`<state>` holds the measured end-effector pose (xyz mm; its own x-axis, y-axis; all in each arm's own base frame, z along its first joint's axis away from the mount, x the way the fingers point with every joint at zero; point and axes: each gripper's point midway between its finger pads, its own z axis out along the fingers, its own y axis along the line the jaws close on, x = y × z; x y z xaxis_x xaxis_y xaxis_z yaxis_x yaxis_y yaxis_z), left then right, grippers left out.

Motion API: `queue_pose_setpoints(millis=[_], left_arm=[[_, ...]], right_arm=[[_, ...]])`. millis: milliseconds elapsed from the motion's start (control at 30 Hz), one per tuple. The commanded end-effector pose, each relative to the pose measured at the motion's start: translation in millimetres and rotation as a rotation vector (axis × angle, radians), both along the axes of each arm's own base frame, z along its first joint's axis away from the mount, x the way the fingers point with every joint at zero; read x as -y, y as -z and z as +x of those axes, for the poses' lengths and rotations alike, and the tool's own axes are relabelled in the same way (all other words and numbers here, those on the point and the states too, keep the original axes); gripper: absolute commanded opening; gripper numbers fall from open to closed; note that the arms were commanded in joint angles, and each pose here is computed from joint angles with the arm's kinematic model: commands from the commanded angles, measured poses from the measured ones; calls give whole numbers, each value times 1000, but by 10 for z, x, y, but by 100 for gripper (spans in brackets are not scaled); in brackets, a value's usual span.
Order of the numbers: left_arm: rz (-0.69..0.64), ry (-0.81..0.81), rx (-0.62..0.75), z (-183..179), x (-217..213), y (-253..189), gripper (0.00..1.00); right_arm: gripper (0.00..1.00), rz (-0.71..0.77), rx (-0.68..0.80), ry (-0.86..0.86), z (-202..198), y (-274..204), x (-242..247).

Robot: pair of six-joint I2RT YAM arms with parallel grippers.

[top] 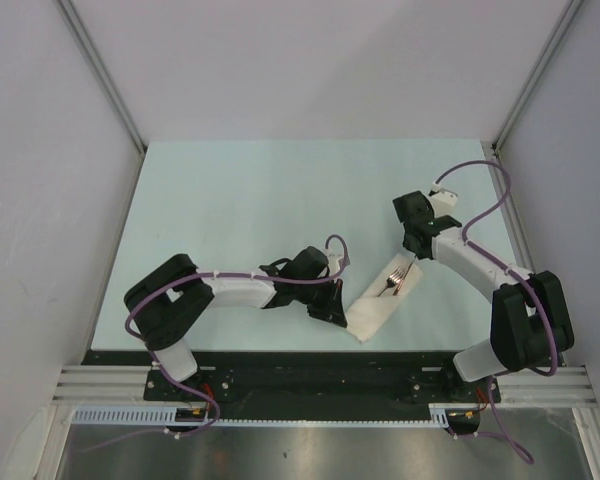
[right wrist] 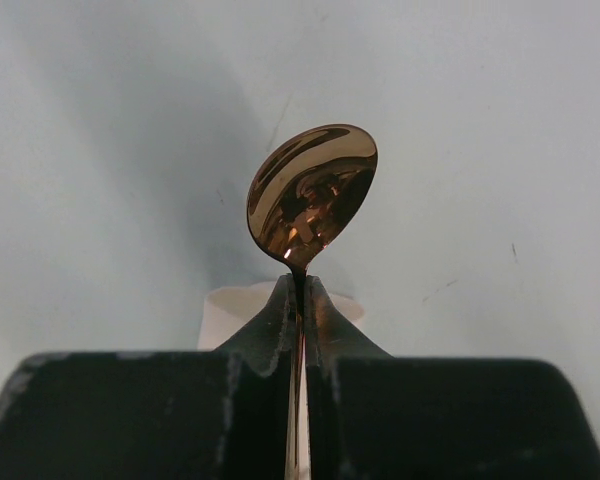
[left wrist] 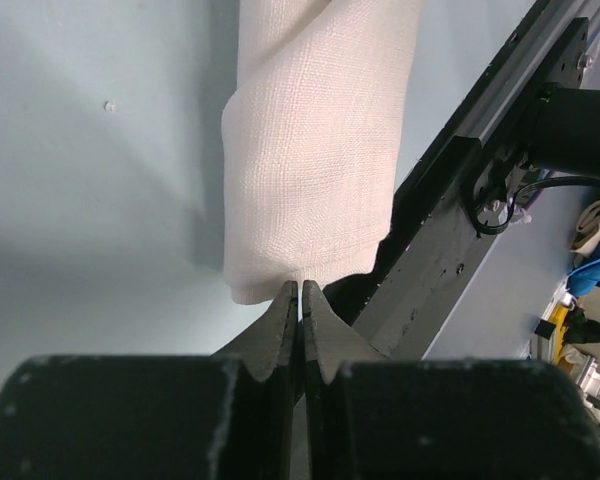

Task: Fold the napkin into a case and place the utensils inside
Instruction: Insert the spoon into the folded napkin.

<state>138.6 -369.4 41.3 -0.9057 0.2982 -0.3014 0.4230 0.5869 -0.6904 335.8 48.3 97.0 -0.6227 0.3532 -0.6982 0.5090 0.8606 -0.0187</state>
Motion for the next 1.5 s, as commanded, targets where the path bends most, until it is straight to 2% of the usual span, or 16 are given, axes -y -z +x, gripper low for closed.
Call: queue_pose_setpoints(millis=[0, 500, 867, 1467], left_arm=[[-26, 9, -13, -39, 49, -17, 7], [-32, -2, -18, -34, 60, -23, 7], [-42, -2, -16, -36, 66, -45, 7], [-49, -2, -15, -32, 76, -61, 7]], right_arm=[[0, 13, 24, 41, -41, -101, -96], [0, 86, -72, 66, -396, 94, -324], [0, 263, -156, 95, -635, 333, -579], [0, 272, -261, 167, -972, 388, -648]])
